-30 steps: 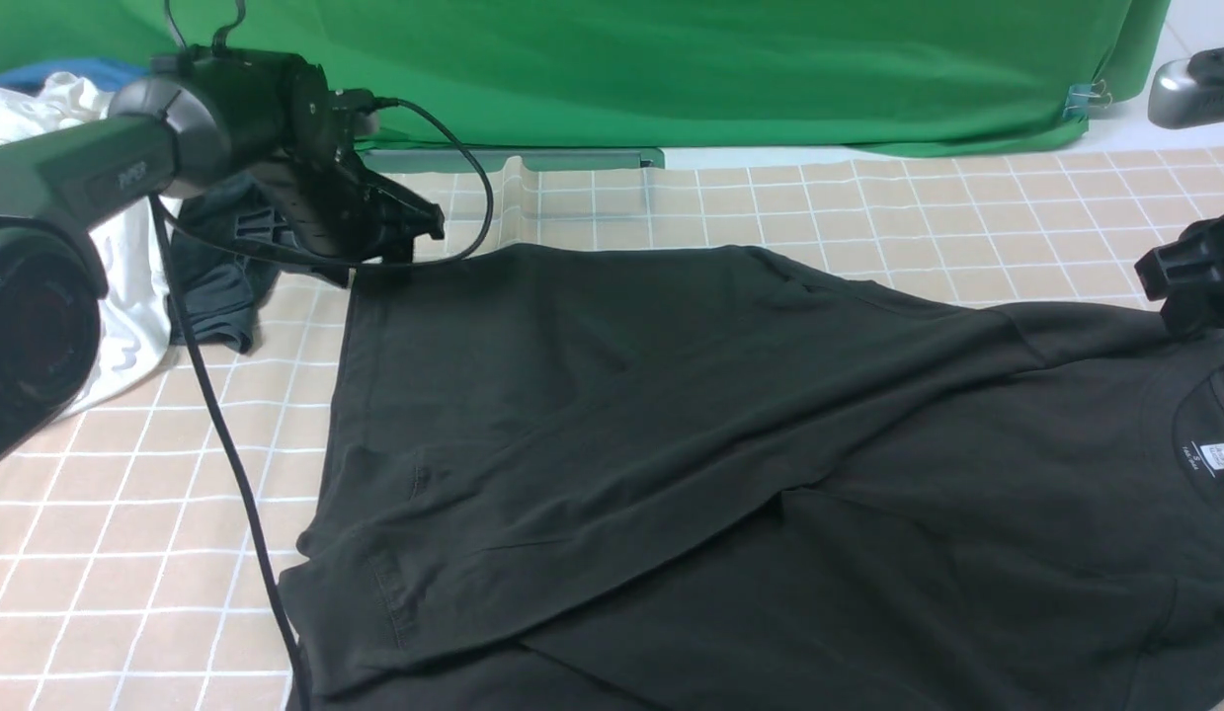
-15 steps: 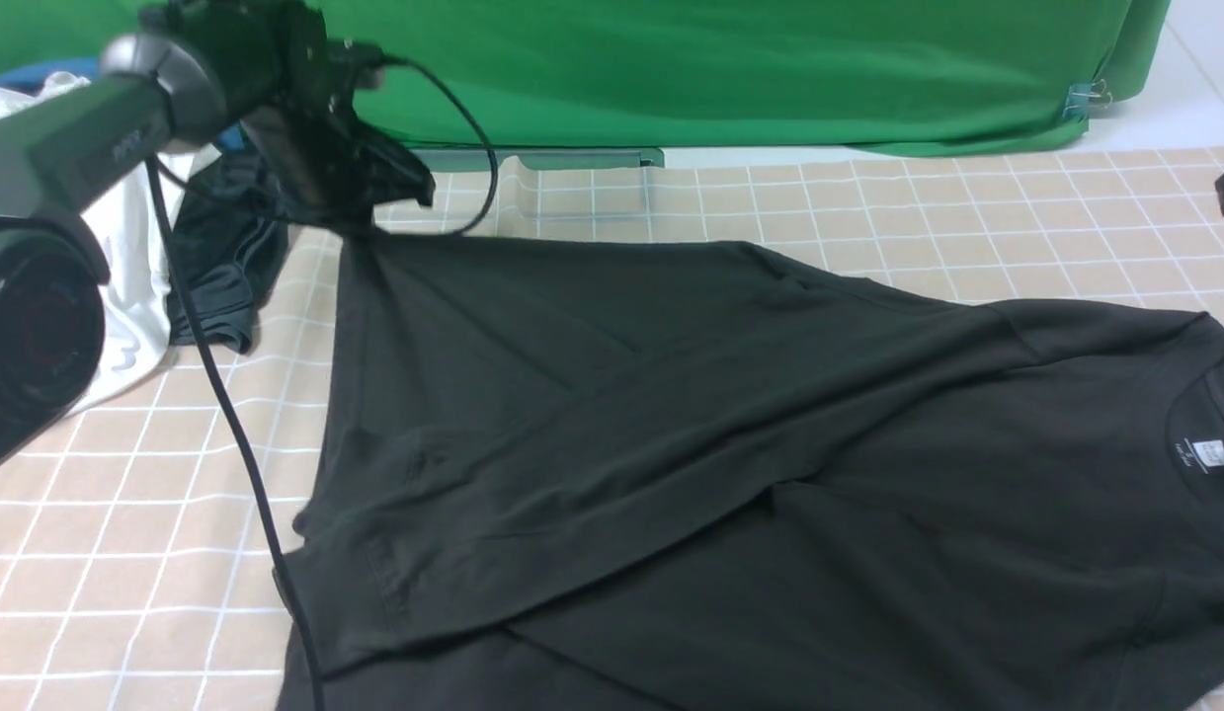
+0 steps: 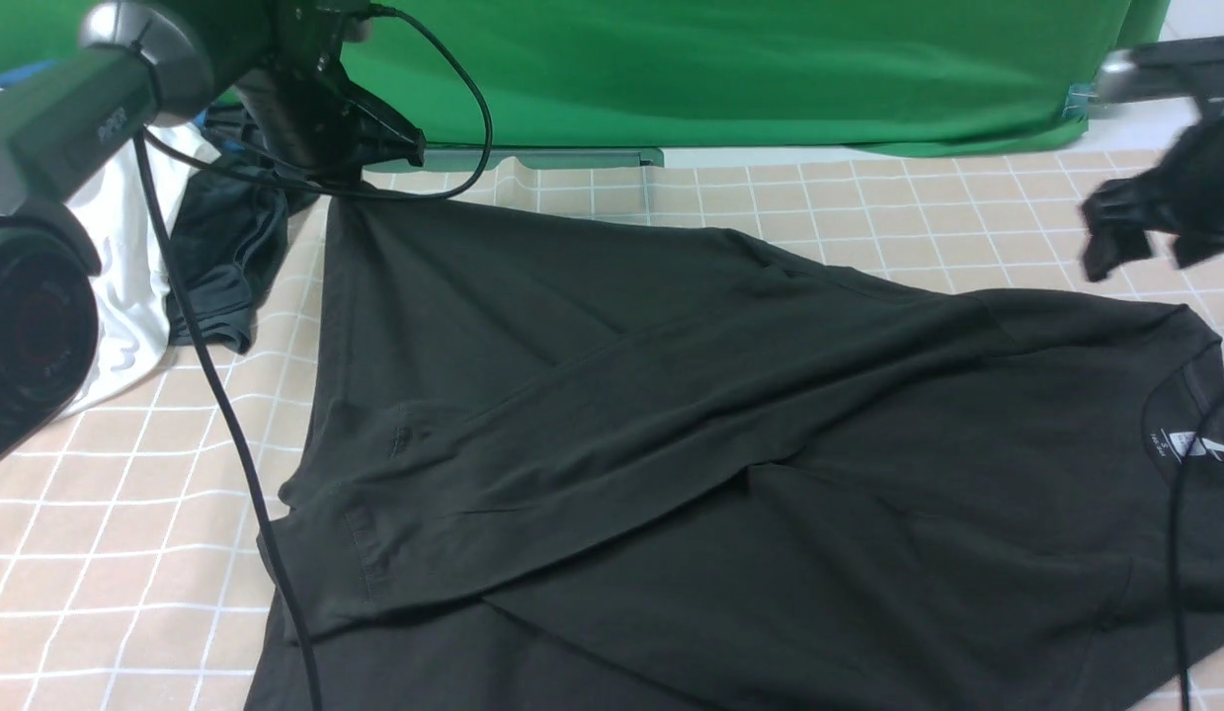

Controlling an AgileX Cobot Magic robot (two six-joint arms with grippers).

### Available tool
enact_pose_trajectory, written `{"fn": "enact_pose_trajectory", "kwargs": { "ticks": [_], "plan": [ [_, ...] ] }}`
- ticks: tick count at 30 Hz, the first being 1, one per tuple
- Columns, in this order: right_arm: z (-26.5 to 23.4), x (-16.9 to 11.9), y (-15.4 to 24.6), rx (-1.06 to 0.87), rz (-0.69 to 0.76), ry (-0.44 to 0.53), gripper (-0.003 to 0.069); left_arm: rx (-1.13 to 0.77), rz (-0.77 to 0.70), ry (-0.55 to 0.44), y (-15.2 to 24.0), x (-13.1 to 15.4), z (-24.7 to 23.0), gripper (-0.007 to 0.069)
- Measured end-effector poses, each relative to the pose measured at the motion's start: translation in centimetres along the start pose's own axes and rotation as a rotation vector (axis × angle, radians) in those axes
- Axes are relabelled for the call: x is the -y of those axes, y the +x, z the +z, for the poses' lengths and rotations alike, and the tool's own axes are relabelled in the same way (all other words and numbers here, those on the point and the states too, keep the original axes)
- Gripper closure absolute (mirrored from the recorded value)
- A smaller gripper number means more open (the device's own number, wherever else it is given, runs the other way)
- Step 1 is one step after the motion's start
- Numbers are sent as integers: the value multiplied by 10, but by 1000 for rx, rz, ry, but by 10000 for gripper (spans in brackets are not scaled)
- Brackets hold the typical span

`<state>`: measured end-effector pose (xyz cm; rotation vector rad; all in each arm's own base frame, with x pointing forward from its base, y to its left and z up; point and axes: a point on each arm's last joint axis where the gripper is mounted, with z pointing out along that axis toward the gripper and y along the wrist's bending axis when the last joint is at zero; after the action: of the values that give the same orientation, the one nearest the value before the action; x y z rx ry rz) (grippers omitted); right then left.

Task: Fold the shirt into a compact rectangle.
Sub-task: 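Grasp the near edge of the shirt at its hem and shoulder corners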

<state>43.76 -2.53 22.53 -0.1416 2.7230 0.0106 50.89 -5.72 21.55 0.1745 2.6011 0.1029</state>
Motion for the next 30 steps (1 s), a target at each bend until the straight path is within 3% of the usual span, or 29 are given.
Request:
{"fn": "enact_pose_trajectory", "kwargs": {
  "ticks": [8,11,17,19,30],
  "plan": [
    [51,-40,-19,-78,-212,-62,71,-2,-4,4,0,0,0,592],
    [60,-48,-20,-107,-235,-75,122,-5,-5,6,0,1,0,592],
    [69,-51,-17,-143,-240,-86,552,-10,-10,11,1,1,0,592],
    [69,-51,-18,-133,-237,-83,608,-10,-10,11,1,1,0,592],
    [33,-45,-49,50,-175,-44,620,-17,-13,11,1,1,0,592]
  ]
}}
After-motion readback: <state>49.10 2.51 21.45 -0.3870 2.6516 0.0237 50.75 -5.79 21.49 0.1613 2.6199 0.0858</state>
